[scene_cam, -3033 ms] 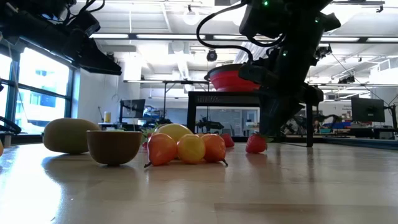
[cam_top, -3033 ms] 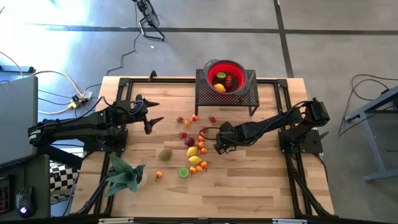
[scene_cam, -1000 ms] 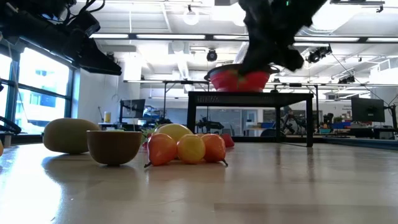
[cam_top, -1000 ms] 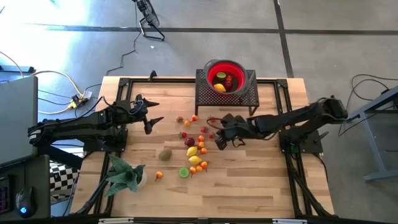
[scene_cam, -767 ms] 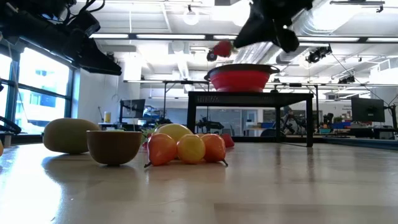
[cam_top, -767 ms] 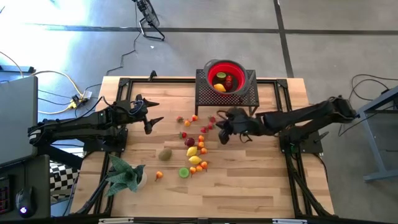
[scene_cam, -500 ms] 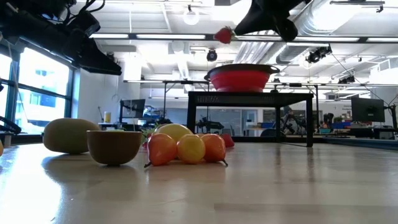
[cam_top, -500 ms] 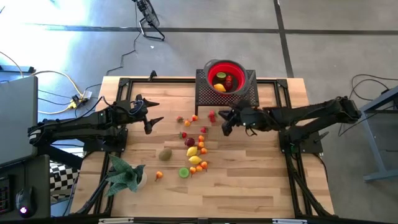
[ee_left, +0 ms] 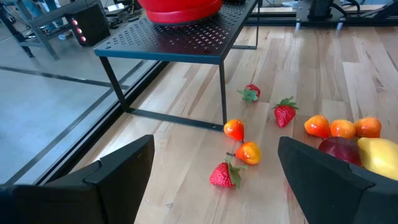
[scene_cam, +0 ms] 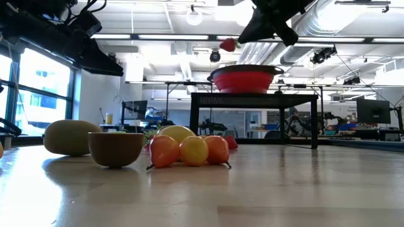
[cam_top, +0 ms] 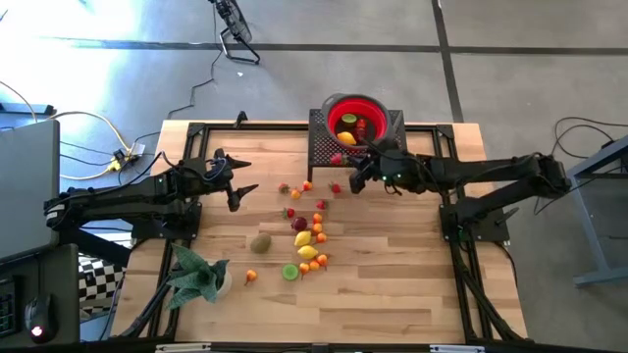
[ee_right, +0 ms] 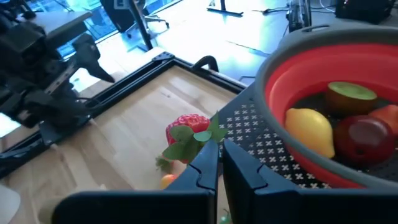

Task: Pick & Place Fruit
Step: Put the strawberry into the strainer on the shelf

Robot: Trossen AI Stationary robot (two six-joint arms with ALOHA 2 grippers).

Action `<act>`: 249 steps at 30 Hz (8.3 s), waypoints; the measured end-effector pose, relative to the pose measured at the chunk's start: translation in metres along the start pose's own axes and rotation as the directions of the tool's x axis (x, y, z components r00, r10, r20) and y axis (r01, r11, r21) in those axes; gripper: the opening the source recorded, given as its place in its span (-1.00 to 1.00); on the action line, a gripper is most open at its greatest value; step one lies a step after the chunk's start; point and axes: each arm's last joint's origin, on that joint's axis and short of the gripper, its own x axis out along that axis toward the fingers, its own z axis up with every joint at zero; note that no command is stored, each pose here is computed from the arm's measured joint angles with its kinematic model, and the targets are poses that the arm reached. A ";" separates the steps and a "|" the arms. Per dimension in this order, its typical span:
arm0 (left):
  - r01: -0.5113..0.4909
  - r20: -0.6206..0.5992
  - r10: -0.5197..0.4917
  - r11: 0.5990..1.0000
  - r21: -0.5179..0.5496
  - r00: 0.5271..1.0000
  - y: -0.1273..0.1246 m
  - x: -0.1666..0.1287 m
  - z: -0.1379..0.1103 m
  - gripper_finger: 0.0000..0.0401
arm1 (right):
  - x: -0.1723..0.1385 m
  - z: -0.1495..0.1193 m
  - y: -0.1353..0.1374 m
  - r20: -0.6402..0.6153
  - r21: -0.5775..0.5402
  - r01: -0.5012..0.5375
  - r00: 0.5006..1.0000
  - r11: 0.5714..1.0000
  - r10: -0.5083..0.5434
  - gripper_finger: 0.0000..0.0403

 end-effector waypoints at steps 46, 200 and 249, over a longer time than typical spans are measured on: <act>0.000 0.000 0.000 1.000 0.000 1.000 0.000 0.000 0.000 0.68 | 0.020 0.046 -0.074 0.151 -0.076 0.255 0.959 0.964 -0.242 -0.98; 0.000 0.004 0.000 1.000 -0.001 1.000 0.000 0.000 0.000 0.68 | 0.077 -0.159 0.051 -0.356 0.322 0.282 0.921 0.904 -0.160 -0.02; -0.001 0.007 0.001 1.000 -0.001 1.000 0.000 0.000 0.001 0.68 | 0.112 -0.171 0.037 -0.364 0.345 0.294 0.917 0.891 -0.162 -0.38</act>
